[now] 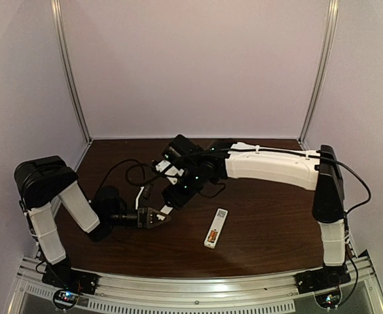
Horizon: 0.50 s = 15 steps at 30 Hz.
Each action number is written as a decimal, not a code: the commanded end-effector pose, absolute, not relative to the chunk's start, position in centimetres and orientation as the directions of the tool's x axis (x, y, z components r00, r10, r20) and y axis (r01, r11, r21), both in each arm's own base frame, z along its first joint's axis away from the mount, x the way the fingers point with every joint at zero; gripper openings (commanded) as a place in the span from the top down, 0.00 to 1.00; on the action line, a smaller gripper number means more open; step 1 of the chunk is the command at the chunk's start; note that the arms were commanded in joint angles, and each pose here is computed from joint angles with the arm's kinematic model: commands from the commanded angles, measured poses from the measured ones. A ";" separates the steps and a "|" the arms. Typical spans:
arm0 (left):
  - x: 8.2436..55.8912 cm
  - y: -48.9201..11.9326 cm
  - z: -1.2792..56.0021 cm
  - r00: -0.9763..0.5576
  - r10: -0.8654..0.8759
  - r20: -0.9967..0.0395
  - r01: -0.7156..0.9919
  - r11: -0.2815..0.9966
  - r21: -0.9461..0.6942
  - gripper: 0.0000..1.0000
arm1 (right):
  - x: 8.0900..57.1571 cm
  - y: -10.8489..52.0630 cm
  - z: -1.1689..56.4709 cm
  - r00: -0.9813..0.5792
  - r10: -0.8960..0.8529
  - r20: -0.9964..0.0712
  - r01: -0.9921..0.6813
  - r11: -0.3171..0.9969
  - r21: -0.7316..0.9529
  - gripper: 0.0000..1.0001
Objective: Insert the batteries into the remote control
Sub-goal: Pass from the right arm to the left, then pass from the left arm to the right
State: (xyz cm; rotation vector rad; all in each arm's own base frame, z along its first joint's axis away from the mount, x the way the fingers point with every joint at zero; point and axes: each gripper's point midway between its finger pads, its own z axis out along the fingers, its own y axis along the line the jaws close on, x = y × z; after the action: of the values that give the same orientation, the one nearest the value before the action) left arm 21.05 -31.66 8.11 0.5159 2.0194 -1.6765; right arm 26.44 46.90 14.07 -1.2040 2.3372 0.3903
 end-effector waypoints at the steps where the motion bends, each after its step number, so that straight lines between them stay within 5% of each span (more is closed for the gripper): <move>1: 21.6 -31.8 16.0 -0.547 -0.132 -0.826 0.828 0.060 -0.558 1.00 | 28.9 44.5 23.9 -0.509 -0.468 -0.723 -0.766 0.629 0.132 0.26; 5: 23.1 -32.0 15.8 -0.457 -0.034 -0.889 0.870 0.193 -0.455 1.00 | 30.2 40.9 29.2 -0.519 -0.274 -0.810 -0.731 0.633 0.254 0.01; 9: 23.7 -31.1 18.7 -0.274 0.009 -0.962 0.924 0.278 -0.261 1.00 | 31.0 36.1 33.6 -0.470 -0.063 -0.880 -0.732 0.586 0.349 0.00; 13: 22.5 -30.8 24.0 -0.154 -0.092 -0.984 0.961 0.218 -0.171 1.00 | 29.0 34.0 36.7 -0.374 0.032 -0.927 -0.809 0.477 0.343 0.00; 15: 21.9 -31.3 26.3 -0.121 -0.110 -0.986 0.977 0.164 -0.138 1.00 | 27.2 34.5 37.3 -0.344 0.039 -0.938 -0.858 0.392 0.331 0.13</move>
State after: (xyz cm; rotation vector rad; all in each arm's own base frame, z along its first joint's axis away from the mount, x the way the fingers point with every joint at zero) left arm 22.14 -30.91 23.79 0.8668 1.3951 -1.2589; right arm 30.74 32.32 34.68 -0.5987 1.8572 0.8945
